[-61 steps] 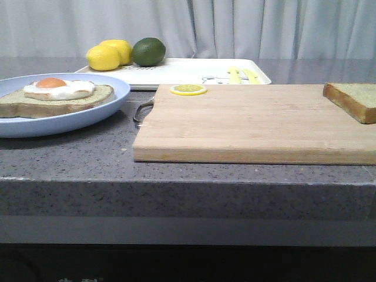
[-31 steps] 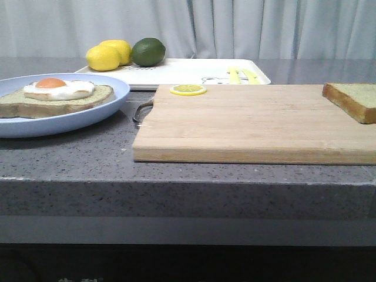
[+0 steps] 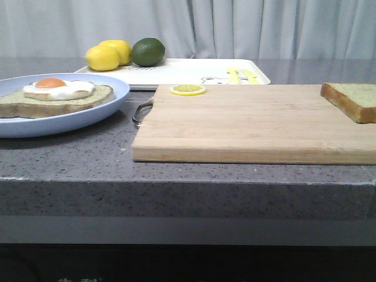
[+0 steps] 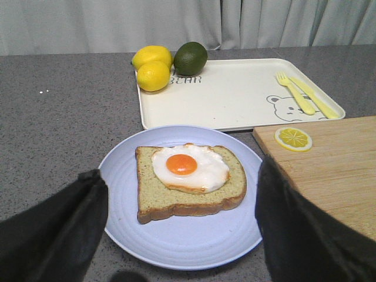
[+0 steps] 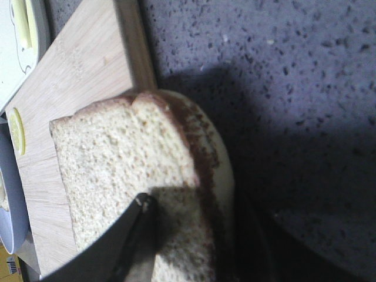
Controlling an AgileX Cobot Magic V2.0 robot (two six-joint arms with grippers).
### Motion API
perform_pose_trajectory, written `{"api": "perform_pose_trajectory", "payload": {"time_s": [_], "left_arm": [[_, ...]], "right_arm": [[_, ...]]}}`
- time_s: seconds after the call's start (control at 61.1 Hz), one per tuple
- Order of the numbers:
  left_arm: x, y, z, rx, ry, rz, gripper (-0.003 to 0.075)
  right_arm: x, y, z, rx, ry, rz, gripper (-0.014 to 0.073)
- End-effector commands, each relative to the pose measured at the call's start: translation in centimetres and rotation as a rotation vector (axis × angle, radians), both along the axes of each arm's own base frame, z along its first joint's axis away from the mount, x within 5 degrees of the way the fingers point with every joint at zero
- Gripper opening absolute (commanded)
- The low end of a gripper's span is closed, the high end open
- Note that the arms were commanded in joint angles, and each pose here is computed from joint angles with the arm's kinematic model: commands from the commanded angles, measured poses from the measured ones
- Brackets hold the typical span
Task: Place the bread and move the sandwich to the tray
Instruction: 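Lower the right gripper and grasp the plain bread slice, then lift the bread slice and carry it over the egg toast on the plate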
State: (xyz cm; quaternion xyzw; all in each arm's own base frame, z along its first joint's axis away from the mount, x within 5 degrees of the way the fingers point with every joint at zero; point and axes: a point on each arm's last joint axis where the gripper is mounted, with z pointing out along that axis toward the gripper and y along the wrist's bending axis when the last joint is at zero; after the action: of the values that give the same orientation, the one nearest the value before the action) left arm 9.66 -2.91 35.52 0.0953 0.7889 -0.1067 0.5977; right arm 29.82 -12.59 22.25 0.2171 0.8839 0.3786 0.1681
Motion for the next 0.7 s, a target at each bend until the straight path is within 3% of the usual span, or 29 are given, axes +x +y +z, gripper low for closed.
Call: {"api": "perform_pose_trajectory", "payload": {"time_s": [0.0,0.295,0.524,0.688], "left_arm": [[0.2,-0.1,1.7,-0.020,-0.099,0.000,0.0511],[0.2,-0.1,1.7,-0.020,-0.099,0.000,0.0511],[0.2,-0.1,1.7,-0.020,-0.099,0.000,0.0511],[0.2,-0.1,1.7,-0.020,-0.099,0.000,0.0511]], "right_arm": [[-0.8,1.2,3.0,0.079,-0.057,0.093,0.0248],[-2.0,2.3,6.6,0.040,-0.168,0.083,0.0043],[-3.6,4.5,11.6,0.056,-0.362,0.058,0.0034],[-4.6,8.1,15.4,0.135,-0.529,0.106,0.0034]]}}
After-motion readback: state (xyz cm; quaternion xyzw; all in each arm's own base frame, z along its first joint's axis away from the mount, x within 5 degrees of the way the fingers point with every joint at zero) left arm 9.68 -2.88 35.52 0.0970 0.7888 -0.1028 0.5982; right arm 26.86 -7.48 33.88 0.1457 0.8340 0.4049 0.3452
